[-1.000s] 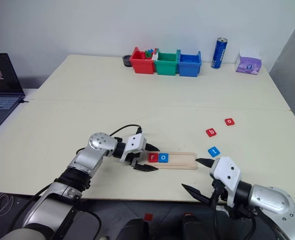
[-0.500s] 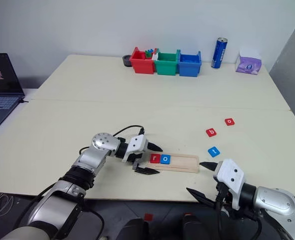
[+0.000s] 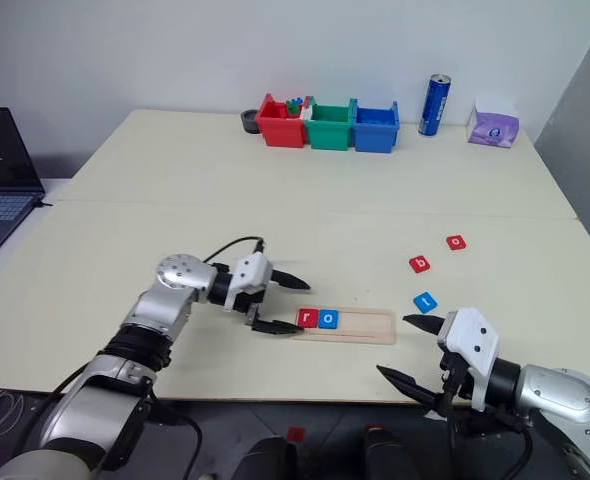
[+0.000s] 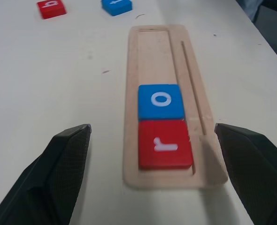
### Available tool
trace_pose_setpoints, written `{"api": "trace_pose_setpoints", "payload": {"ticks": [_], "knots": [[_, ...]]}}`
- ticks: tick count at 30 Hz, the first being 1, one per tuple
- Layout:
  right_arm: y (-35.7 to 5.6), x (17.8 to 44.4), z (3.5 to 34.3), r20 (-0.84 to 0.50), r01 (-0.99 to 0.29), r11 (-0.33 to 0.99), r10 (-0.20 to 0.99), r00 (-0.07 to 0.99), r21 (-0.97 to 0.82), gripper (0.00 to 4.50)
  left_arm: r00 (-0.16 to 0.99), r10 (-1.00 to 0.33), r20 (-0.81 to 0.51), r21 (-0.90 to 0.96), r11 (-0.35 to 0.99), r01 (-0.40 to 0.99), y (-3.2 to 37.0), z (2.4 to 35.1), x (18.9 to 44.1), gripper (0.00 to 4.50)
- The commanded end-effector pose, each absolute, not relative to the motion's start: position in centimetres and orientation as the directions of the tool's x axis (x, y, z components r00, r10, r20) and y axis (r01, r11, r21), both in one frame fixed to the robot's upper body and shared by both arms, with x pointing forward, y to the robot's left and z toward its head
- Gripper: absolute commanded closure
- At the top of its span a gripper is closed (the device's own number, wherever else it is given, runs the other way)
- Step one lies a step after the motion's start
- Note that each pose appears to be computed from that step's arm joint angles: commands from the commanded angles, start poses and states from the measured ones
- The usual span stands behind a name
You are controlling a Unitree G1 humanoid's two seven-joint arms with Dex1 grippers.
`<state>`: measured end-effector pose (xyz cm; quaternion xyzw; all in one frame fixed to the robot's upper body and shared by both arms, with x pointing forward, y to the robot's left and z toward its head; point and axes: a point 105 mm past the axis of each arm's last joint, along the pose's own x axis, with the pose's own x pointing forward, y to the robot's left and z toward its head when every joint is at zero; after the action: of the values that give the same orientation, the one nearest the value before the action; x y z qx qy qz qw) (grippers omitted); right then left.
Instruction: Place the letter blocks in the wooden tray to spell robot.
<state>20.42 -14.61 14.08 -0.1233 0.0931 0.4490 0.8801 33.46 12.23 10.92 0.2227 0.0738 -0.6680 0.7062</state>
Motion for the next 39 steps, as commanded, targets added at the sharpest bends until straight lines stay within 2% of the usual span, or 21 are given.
{"api": "trace_pose_setpoints", "payload": {"ticks": [1,6,12,21,30,33,39], "knots": [[-15.3,22.2,15.2,-0.194,-0.733,0.664,0.708,0.679,-0.146,0.00,0.134,-0.932,-0.336,0.270,0.040,0.962,12.9,12.9,33.2,0.04],[-17.0,27.0,13.8,-0.216,-0.537,0.819,0.497,0.840,-0.204,0.00,0.166,-0.955,-0.245,0.305,0.087,0.948,14.3,14.4,31.9,0.04],[-17.5,31.9,13.7,-0.200,-0.412,0.900,0.382,0.902,-0.140,0.00,0.220,-0.953,-0.208,0.283,0.157,0.946,15.3,14.7,30.3,0.04],[-18.2,36.7,12.0,-0.306,-0.361,0.925,0.312,0.900,-0.118,0.00,0.256,-0.936,-0.240,0.265,0.191,0.945,16.2,15.0,29.6,0.04],[-18.2,38.5,9.9,-0.345,-0.358,0.930,0.310,0.886,-0.084,0.00,0.259,-0.934,-0.247,0.278,0.188,0.942,15.8,14.9,29.6,0.04],[-18.1,38.7,9.5,-0.347,-0.354,0.932,0.305,0.887,-0.084,0.60,0.256,-0.934,-0.247,0.276,0.186,0.943,15.7,14.8,29.6,0.00],[-17.9,38.7,8.9,-0.352,-0.346,0.934,0.295,0.888,-0.089,2.67,0.252,-0.935,-0.249,0.275,0.181,0.944,15.5,14.5,29.7,0.00]]}}
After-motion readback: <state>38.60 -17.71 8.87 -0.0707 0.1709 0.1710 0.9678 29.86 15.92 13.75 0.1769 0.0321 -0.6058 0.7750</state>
